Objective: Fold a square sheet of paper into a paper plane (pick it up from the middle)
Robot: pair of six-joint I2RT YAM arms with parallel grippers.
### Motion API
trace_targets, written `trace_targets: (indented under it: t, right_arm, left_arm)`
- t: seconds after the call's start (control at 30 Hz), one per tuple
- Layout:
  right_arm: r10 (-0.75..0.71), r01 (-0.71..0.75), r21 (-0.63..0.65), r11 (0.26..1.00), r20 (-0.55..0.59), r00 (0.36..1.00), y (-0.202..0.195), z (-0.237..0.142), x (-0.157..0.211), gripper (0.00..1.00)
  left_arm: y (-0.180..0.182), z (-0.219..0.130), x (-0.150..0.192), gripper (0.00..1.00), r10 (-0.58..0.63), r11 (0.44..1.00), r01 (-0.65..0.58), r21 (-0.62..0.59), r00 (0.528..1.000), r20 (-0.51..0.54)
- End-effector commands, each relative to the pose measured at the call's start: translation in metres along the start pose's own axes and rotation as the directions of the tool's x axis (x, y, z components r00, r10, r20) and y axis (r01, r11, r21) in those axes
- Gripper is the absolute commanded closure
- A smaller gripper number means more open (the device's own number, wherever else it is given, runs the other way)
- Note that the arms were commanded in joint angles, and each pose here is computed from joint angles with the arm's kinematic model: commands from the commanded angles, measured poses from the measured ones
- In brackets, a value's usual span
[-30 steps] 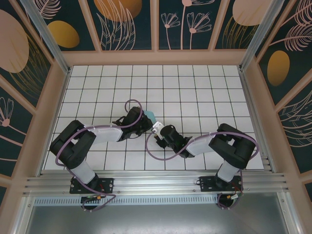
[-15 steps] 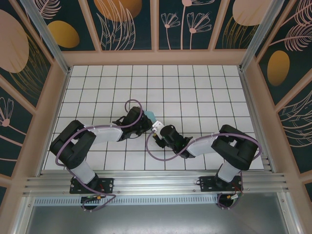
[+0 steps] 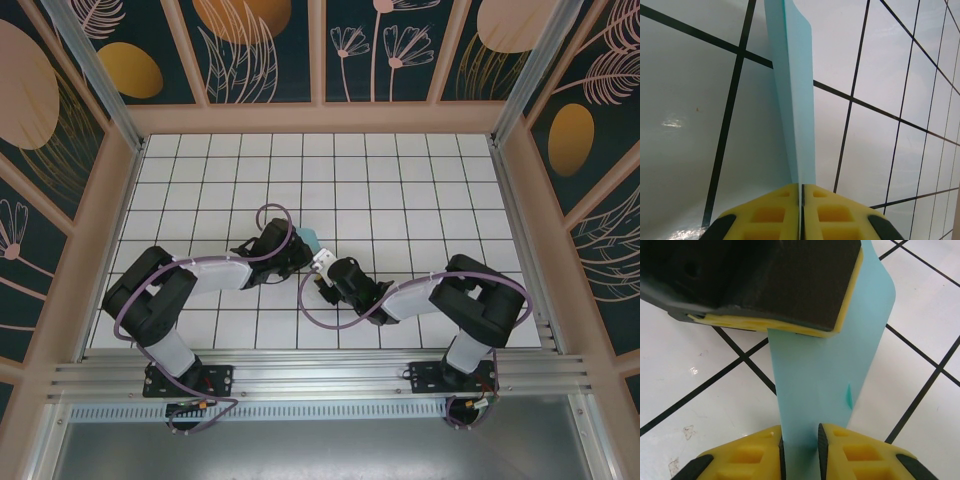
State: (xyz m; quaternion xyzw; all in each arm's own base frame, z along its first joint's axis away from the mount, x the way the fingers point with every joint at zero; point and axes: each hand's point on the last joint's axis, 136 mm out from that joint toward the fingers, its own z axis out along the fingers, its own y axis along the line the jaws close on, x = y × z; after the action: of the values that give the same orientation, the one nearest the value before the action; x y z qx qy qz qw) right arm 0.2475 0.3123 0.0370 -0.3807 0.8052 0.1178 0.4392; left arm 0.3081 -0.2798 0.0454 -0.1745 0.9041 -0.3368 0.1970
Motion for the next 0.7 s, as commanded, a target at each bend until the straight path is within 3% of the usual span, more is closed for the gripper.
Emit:
trace_targets:
  t: [0.0, 0.23, 0.4, 0.53, 0.67]
  right_arm:
    - [0.035, -0.034, -0.017, 0.999, 0.065, 0.997, 0.003, -0.006, -0.019, 0.73]
    - [0.034, -0.034, -0.008, 0.999, 0.045, 0.998, 0.003, -0.002, -0.013, 0.82]
    - [0.044, -0.043, -0.014, 0.999, 0.031, 0.999, 0.004, -0.001, -0.009, 0.95]
    - [0.071, -0.071, -0.026, 0.997, 0.026, 0.997, 0.006, -0.001, -0.008, 1.00]
    - [0.148, -0.145, -0.087, 0.986, 0.029, 0.989, 0.011, -0.001, -0.011, 1.00]
  left_arm:
    - [0.001, 0.003, -0.002, 0.89, 0.003, 1.000, -0.003, -0.014, 1.000, -0.002]
    - [0.002, 0.003, -0.002, 0.88, 0.006, 1.000, -0.006, -0.018, 1.000, -0.006]
    - [0.000, 0.000, -0.003, 0.83, 0.008, 1.000, -0.008, -0.016, 1.000, 0.000]
    - [-0.002, -0.009, -0.010, 0.70, 0.022, 0.999, -0.021, -0.027, 0.999, 0.033]
    - [-0.013, -0.033, -0.023, 0.49, 0.039, 0.999, -0.040, 0.001, 0.993, 0.109]
